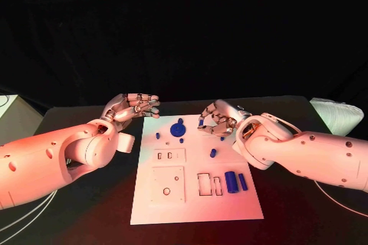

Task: Assemble the parts on the task board

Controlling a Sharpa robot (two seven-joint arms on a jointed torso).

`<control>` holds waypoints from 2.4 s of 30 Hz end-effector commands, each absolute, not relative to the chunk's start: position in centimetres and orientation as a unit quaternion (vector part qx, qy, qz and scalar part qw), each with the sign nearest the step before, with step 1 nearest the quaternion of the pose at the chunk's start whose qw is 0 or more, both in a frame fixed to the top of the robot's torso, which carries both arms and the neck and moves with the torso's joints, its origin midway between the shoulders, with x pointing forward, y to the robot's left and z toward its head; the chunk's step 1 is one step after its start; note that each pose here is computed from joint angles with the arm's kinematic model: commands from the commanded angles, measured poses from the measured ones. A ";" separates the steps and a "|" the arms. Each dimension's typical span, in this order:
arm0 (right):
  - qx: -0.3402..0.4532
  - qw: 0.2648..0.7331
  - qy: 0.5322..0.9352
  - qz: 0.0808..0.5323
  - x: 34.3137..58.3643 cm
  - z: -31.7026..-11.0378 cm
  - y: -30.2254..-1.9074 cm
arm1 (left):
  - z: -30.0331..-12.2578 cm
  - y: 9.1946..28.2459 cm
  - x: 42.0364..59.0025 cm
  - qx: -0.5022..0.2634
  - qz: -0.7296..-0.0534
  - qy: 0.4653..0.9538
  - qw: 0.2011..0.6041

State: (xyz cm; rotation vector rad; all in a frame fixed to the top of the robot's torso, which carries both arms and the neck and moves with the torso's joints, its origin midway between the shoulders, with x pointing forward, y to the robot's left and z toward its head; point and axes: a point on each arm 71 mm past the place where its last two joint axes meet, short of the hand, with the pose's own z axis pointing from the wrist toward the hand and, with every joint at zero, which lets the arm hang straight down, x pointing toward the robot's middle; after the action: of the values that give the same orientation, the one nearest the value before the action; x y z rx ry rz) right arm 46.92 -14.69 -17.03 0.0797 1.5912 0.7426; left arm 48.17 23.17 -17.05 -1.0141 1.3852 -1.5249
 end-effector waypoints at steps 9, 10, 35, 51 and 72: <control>-0.039 0.628 0.716 0.302 44.0 -19.8 -8.6 | -17.0 22.6 48.3 -0.396 -0.612 0.554 0.403; -0.043 0.627 0.717 0.301 43.8 -20.1 -8.3 | -17.0 22.5 48.3 -0.396 -0.611 0.554 0.403; -0.087 0.631 0.720 0.276 42.4 -23.7 -4.9 | -17.2 22.1 48.3 -0.393 -0.610 0.560 0.400; -0.099 0.630 0.720 0.273 42.0 -24.8 -4.5 | -17.2 22.1 48.4 -0.392 -0.609 0.562 0.399; -0.102 0.632 0.720 0.269 42.2 -25.0 -4.6 | -17.3 22.2 48.4 -0.392 -0.608 0.563 0.398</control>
State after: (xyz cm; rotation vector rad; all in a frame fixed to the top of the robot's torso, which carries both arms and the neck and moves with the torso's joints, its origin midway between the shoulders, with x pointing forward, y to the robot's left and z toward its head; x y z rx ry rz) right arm 42.26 -4.59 -24.73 -0.2104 1.6380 0.6309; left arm 48.49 22.46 -17.41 -1.0075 1.4190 -1.5173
